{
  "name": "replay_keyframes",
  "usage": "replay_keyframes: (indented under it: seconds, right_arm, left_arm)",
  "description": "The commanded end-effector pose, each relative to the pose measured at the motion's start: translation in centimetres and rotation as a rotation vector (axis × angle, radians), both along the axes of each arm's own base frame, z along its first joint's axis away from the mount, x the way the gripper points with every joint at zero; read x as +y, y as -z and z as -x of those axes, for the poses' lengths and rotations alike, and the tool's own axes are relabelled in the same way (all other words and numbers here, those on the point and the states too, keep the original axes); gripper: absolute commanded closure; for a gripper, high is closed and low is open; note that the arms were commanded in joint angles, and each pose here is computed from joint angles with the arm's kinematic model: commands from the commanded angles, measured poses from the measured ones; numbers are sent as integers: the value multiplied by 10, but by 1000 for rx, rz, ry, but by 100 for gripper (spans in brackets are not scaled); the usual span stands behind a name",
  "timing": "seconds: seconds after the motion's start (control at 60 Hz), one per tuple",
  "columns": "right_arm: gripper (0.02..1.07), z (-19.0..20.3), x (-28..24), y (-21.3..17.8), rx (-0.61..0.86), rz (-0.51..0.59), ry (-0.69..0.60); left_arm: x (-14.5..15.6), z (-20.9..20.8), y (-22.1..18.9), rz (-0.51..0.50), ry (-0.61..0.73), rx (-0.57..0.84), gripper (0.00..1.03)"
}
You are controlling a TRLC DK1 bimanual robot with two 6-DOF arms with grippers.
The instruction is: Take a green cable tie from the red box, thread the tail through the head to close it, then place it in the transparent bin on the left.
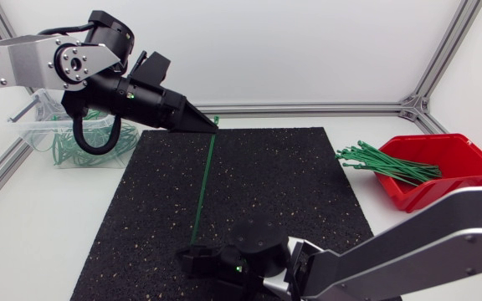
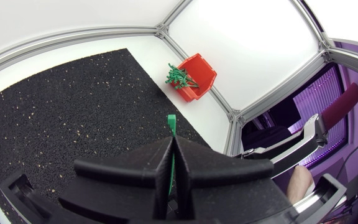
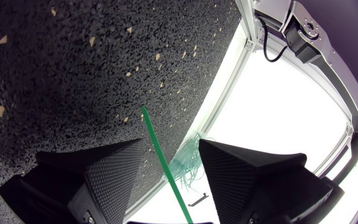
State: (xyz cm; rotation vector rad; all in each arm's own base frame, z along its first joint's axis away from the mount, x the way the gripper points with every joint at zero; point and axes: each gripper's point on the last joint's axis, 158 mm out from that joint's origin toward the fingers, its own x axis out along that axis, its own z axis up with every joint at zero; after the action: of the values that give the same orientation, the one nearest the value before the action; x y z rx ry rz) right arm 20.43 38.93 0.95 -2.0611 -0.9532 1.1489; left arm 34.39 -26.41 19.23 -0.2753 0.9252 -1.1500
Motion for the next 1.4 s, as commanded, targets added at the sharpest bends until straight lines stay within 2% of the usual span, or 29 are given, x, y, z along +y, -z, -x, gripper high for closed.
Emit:
replay_keyframes:
  seconds: [0.0,0.183,0.45,0.8,1.0,1.183,1.383]
  right_arm:
    - [47,3,5,1,1,-5,-17]
    - [55,1,5,4,4,-2,-14]
    - [61,1,7,4,6,-4,-16]
    - [80,4,6,7,9,-3,-23]
    - [83,5,4,9,10,-2,-26]
    - [97,5,6,6,5,-11,-28]
    - [101,5,7,4,1,-21,-30]
  left_arm:
    - [0,-9,0,1,-3,-6,100]
    - [-1,-8,-1,2,1,-7,100]
    - [0,-8,1,0,-2,-4,100]
    - [0,-7,1,-1,-1,-2,100]
    - [0,-7,1,-1,1,-2,100]
    - [-1,-6,2,-1,2,-1,100]
    - [-1,-6,2,-1,2,-1,100]
